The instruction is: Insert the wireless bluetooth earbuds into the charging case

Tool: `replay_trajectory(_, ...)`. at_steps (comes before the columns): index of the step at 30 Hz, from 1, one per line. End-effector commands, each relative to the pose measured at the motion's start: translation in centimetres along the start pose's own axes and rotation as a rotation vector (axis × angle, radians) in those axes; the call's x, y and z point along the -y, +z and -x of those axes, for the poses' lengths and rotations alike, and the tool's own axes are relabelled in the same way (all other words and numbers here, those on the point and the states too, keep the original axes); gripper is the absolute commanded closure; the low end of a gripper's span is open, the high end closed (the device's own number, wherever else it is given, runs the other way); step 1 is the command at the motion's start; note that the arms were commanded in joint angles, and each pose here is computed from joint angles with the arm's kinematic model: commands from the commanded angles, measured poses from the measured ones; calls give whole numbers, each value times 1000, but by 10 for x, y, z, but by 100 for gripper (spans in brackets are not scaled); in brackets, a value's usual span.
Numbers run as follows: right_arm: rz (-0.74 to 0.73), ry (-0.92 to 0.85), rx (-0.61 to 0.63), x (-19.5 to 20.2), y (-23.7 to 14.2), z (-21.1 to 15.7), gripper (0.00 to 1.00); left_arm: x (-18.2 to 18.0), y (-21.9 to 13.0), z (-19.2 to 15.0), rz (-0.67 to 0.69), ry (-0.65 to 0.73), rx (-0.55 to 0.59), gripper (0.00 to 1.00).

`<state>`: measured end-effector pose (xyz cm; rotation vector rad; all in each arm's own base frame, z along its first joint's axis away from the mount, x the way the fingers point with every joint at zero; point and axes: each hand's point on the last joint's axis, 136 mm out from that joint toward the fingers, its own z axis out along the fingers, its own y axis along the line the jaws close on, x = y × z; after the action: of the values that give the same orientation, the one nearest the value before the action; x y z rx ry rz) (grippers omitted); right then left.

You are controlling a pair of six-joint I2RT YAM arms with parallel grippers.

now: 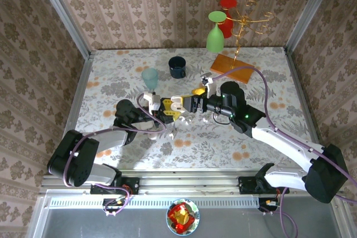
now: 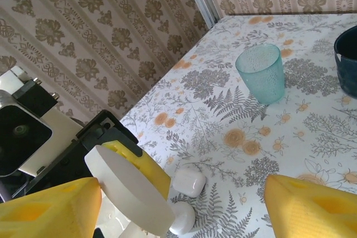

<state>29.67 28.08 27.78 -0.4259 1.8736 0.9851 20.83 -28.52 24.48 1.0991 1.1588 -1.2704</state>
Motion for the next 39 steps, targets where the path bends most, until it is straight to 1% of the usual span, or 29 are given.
replay_trajectory(1,32,-53,28,-8,-9,7,21,3,-1,13,-23,27,28,68)
replay_trajectory(8,51,-114,16,-11,-9,1,19,4,0,15,-31,15,28,68)
replay_trajectory(12,68,-155,-14,-16,-6,-4,19,4,0,17,-36,13,30,68)
replay_trajectory(15,115,-204,-41,-26,-5,-12,19,2,-1,16,-25,8,30,69)
replay_trajectory(18,166,-297,-53,-38,-5,-23,18,0,-1,16,-26,-8,28,69)
replay_trajectory(25,75,-376,-107,-22,2,-36,17,2,-1,18,-32,-6,30,70)
replay_trajectory(32,-17,-371,-79,-7,4,-27,16,3,0,17,-41,-7,27,70)
replay_trajectory(39,31,-303,37,-15,-6,-5,17,8,-1,13,-63,22,17,70)
